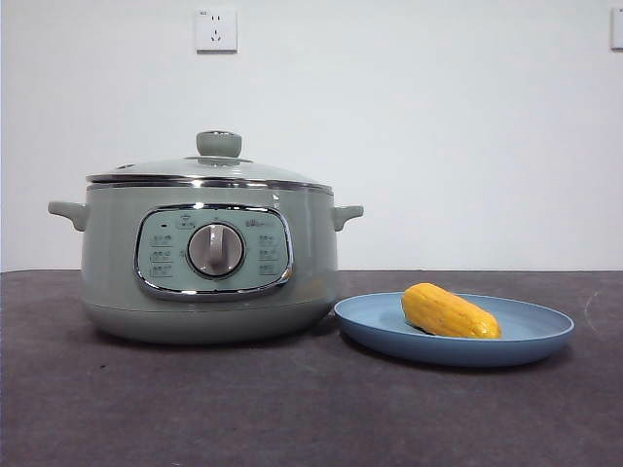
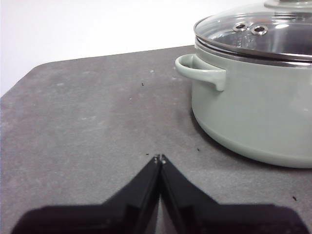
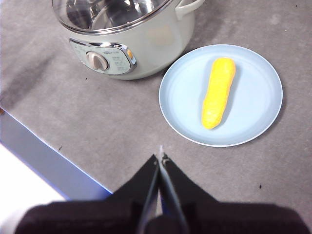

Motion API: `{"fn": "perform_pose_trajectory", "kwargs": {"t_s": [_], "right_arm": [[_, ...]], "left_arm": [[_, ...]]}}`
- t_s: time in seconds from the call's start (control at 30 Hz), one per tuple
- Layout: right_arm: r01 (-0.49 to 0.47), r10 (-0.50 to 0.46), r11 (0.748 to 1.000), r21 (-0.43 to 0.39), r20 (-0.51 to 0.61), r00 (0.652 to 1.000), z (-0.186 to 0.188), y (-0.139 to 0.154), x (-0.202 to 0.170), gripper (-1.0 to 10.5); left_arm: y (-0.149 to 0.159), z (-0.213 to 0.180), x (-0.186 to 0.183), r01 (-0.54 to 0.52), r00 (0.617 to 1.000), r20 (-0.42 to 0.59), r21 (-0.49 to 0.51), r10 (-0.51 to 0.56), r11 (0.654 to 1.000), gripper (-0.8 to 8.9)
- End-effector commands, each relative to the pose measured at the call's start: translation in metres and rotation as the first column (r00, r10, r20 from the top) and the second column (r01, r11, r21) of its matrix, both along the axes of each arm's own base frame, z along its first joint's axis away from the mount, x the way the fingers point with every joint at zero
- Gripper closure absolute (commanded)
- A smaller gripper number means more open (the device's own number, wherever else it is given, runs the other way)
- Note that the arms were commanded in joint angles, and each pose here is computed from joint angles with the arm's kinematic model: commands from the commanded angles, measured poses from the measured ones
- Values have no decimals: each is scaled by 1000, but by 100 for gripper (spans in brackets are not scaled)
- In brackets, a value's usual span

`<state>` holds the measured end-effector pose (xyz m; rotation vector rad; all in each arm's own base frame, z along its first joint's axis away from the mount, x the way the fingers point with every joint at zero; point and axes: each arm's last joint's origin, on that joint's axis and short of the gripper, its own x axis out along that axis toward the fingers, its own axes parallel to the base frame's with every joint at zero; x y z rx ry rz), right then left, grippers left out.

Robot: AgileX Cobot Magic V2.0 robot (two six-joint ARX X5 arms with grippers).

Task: Take the corn out from the steamer,put the corn on the plate,close the lid

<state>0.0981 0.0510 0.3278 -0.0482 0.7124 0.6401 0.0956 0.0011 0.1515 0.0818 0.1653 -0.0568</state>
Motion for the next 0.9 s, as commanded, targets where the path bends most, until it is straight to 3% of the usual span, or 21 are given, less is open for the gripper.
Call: {"fn": "perform_pose_trajectory", "kwargs": {"t_s": [0.03, 0.53, 0.6, 0.73, 0.9], "right_arm": [[0, 0, 1000, -2, 1, 1000, -1, 0, 0, 946], [-1, 1, 1000, -3, 13, 1000, 0, -1, -2, 946], [-2, 5, 999, -37, 67, 998, 2, -5, -5, 946], [70, -68, 998, -4, 156, 985, 8, -16, -14, 946], [205, -221, 975, 83, 341, 914, -2, -30, -19, 946]], "left_arm": [[0, -4, 1, -10, 1000, -8, -11, 10, 1000, 817], [0, -4, 1, -10, 1000, -8, -11, 10, 1000, 817], [0, -4, 1, -10, 1000, -8, -11, 10, 1000, 816], [0, -4, 1, -10, 1000, -8, -11, 10, 1000, 816], [0, -4, 1, -10, 1000, -8, -11, 10, 1000, 817]]}}
